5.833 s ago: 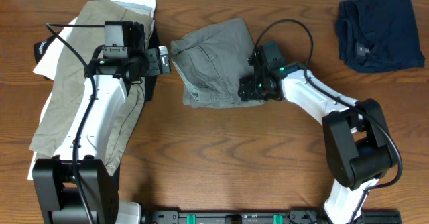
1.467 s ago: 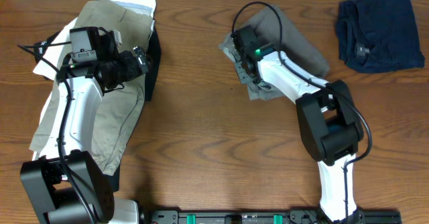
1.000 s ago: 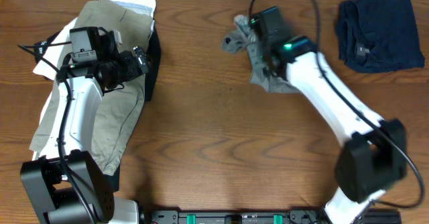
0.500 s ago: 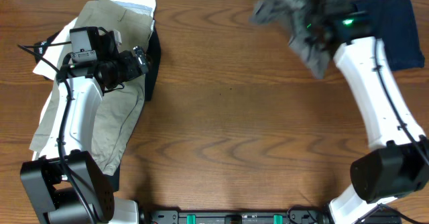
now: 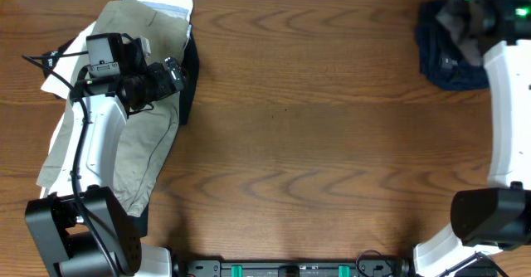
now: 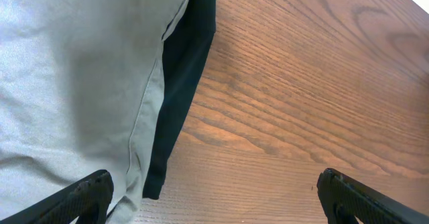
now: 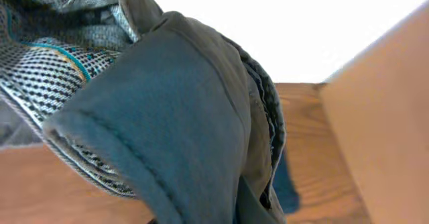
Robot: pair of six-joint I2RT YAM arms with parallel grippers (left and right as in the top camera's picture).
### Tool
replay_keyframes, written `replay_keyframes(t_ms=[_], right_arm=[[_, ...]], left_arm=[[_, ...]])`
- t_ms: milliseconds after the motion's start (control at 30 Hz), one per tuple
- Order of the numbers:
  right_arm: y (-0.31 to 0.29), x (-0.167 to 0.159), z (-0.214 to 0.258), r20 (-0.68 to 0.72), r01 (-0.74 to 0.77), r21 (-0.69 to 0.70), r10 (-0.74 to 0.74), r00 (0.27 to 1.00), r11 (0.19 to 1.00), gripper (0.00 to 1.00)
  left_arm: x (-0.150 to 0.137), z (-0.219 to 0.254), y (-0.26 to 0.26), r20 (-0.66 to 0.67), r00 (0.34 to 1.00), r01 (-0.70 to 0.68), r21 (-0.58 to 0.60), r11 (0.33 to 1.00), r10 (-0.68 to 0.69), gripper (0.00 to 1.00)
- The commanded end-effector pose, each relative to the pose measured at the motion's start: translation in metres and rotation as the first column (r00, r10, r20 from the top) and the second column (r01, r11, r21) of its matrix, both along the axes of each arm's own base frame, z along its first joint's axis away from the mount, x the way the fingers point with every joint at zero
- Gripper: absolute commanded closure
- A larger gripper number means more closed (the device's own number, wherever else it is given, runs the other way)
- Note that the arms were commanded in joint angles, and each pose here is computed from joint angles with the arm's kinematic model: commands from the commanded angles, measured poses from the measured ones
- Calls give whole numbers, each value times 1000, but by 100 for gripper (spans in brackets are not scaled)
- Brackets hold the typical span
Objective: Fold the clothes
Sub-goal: 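Carry the folded pants rightward with the right gripper toward the navy pile, then lower the folded pants onto the navy clothes at top right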
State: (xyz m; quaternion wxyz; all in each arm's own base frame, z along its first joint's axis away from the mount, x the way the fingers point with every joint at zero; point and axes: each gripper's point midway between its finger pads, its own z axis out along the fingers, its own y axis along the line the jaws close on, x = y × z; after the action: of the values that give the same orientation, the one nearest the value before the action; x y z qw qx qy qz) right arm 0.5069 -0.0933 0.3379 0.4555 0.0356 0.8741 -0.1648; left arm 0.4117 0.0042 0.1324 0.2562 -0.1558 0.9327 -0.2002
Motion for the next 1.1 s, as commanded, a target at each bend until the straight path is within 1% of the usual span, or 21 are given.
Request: replay_keyframes(t_ms=[0, 300, 600, 800, 933, 1067], right_arm=[[-37, -4, 28, 74, 82, -56, -78, 994, 995, 99], [-93, 20, 3, 58, 135, -168, -127, 990, 976, 99], [-115, 54, -43, 39, 156, -199, -151, 988, 967, 99], [-130, 59, -67, 11, 211, -239, -214, 977, 948, 99], [-139, 56, -59, 35, 249, -268, -249, 968, 931, 99], [-155, 48, -39, 63, 317, -348, -316, 947, 882, 99]], left_arm=[[-2, -8, 0, -14, 1000, 13, 0, 1000, -13, 2], [-2, -8, 0, -14, 1000, 13, 0, 1000, -13, 2], [1, -6, 0, 1, 1000, 14, 3, 1000, -14, 2], [3, -5, 1, 14, 1000, 14, 5, 1000, -14, 2], [6, -3, 1, 25, 1000, 14, 7, 1000, -14, 2], [6, -3, 1, 26, 1000, 14, 8, 1000, -14, 2]])
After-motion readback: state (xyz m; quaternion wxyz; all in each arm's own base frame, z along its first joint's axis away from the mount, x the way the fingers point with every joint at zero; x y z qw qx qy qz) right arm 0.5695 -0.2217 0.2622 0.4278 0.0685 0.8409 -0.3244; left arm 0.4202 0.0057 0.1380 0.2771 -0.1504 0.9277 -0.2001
